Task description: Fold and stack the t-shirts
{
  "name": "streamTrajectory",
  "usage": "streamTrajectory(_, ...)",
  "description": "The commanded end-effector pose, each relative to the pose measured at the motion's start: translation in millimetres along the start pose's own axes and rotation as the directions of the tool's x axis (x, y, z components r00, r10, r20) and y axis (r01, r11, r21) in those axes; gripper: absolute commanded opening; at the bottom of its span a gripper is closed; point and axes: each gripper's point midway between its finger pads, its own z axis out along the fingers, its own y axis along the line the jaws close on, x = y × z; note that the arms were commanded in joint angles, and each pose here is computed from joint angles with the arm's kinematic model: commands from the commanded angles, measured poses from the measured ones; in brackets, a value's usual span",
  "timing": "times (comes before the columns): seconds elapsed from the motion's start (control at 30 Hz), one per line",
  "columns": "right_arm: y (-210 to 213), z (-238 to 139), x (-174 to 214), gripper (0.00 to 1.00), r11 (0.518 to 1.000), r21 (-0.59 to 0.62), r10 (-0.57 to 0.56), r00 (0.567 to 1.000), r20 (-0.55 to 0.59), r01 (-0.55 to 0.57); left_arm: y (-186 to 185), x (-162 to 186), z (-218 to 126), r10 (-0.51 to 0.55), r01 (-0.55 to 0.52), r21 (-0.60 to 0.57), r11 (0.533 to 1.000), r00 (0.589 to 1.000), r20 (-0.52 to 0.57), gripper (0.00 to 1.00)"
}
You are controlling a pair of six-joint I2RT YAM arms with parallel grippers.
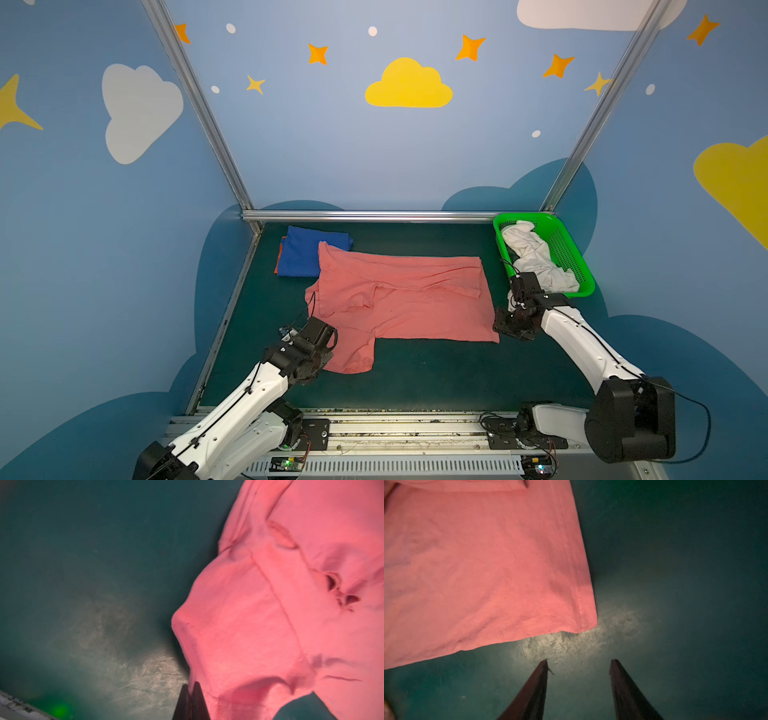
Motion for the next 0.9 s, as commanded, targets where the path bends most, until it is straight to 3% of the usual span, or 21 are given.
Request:
streamTrajectory(0.0, -7.1, 10.3, 9.0, 0.43, 0.998, 0.031, 0.048, 0.998, -0.040, -0.047, -1.3, -10.4, -9.4, 0.034, -0.034, -0.002, 0.999, 0.998, 0.046, 0.05)
streamTrajectory(0.87, -6.5, 67.4, 8.0, 0.43, 0.988, 0.076, 0.145, 0.975, -0.169, -0.134, -15.6, -25.1, -21.2, 0.076, -0.076, -0.005, 0.997, 0.993, 0.087, 0.05)
